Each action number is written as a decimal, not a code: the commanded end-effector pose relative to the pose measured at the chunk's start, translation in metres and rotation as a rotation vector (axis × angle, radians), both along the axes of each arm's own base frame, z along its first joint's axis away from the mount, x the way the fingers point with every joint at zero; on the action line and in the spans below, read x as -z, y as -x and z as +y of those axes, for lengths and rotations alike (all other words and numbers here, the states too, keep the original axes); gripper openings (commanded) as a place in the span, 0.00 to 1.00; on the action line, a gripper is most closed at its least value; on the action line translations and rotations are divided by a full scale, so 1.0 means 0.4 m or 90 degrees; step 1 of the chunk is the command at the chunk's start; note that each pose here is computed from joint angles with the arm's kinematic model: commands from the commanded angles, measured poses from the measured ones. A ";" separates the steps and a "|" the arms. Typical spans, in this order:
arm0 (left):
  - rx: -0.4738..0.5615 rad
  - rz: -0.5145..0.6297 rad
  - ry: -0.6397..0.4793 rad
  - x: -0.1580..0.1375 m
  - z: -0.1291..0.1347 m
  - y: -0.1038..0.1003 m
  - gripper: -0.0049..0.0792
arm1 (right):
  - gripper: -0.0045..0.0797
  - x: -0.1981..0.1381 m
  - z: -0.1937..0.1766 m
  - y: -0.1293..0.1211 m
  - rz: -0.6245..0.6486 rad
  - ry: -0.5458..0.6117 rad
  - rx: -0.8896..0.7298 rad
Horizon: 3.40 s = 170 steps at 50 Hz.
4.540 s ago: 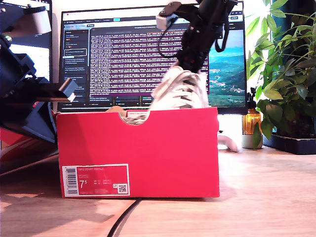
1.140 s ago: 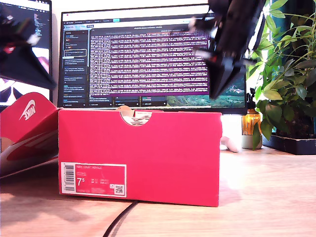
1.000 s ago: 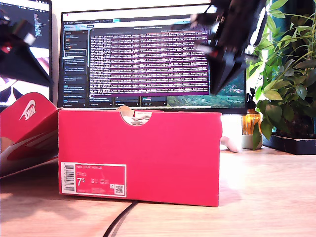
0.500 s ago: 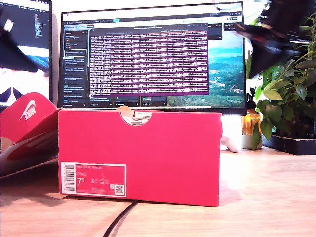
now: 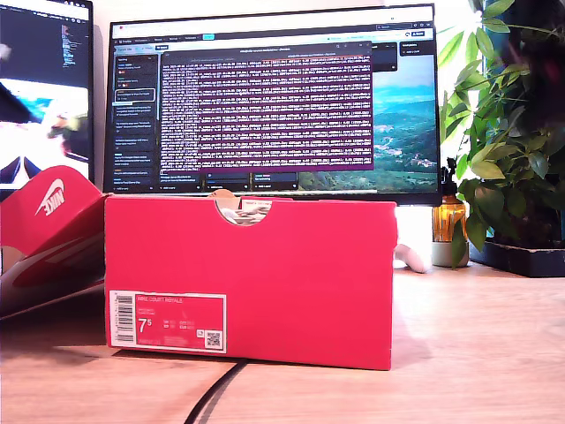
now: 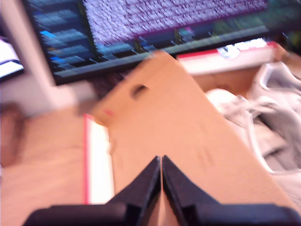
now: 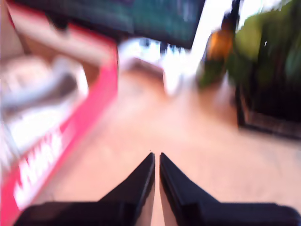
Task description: Pack the white shoes by picking the first shoe and placing it inside the red shoebox, left side, then picking and rotating the second shoe and placing it in the shoebox
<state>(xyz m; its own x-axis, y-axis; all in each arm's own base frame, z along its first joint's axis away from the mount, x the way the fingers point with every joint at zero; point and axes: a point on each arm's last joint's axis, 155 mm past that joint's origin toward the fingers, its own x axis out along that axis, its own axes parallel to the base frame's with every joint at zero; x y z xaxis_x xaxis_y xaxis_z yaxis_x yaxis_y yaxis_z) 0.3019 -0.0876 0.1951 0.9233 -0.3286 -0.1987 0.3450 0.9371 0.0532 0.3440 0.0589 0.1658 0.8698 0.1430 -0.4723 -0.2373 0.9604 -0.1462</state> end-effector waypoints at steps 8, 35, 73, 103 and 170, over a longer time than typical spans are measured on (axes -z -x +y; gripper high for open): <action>-0.025 0.033 0.017 0.097 0.026 0.035 0.04 | 0.04 0.088 -0.072 0.015 0.016 0.004 0.051; -0.056 0.013 0.023 0.142 0.061 0.077 0.04 | 0.04 0.140 -0.108 0.068 -0.020 -0.034 0.062; -0.126 0.005 0.045 0.207 0.149 0.093 0.04 | 0.04 0.214 -0.106 0.157 -0.034 -0.048 0.065; -0.129 0.013 0.048 0.213 0.150 0.095 0.04 | 0.04 0.197 -0.087 0.235 -0.068 -0.072 0.043; -0.127 -0.046 0.108 0.129 0.145 0.135 0.04 | 0.04 0.137 -0.064 0.251 -0.133 -0.151 0.034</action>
<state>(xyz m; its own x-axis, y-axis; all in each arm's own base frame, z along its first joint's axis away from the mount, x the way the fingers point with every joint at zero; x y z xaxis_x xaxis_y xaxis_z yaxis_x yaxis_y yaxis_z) 0.2483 -0.0319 0.1404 0.9800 -0.1738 -0.0973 0.1650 0.9820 -0.0921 0.2430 0.0334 0.1133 0.9541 0.1793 -0.2401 -0.1745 0.9838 0.0411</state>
